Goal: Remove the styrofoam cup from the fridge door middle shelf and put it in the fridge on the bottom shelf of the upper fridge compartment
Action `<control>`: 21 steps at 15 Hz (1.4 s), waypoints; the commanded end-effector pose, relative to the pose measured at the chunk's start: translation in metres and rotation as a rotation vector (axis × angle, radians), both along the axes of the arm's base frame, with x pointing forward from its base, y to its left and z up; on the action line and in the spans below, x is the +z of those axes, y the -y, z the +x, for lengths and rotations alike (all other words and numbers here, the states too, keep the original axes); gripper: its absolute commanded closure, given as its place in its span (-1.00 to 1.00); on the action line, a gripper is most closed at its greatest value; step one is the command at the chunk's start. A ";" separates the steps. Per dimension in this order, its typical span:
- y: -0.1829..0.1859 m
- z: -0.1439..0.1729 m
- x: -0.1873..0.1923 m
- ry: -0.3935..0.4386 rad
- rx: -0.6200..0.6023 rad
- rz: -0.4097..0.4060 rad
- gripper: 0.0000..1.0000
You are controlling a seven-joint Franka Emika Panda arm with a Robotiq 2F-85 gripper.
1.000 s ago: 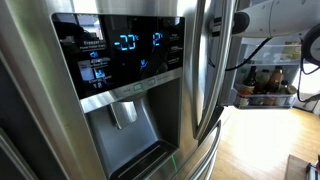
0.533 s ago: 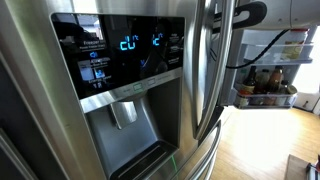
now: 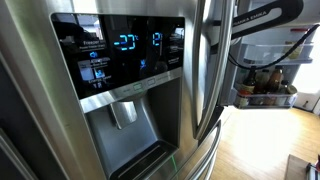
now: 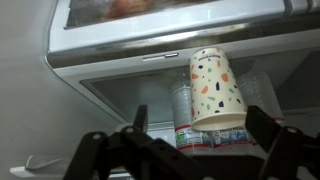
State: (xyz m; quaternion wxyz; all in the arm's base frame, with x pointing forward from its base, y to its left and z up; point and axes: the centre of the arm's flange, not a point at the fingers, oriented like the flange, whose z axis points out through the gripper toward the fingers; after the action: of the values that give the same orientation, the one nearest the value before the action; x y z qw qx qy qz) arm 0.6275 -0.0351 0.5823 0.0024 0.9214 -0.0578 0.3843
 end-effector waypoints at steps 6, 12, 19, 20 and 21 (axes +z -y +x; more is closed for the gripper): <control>0.024 -0.099 -0.005 -0.052 0.044 0.068 -1.00; 0.032 -0.128 -0.001 -0.287 0.021 0.053 -1.00; 0.034 -0.180 0.000 -0.443 -0.098 0.000 -1.00; 0.034 -0.187 0.003 -0.414 -0.105 -0.004 -1.00; 0.033 -0.194 0.006 -0.390 -0.121 -0.009 -1.00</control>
State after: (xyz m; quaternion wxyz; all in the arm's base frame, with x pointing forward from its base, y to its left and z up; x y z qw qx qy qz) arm 0.4707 -0.0733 0.5860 0.0241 0.9796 -0.0886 0.1785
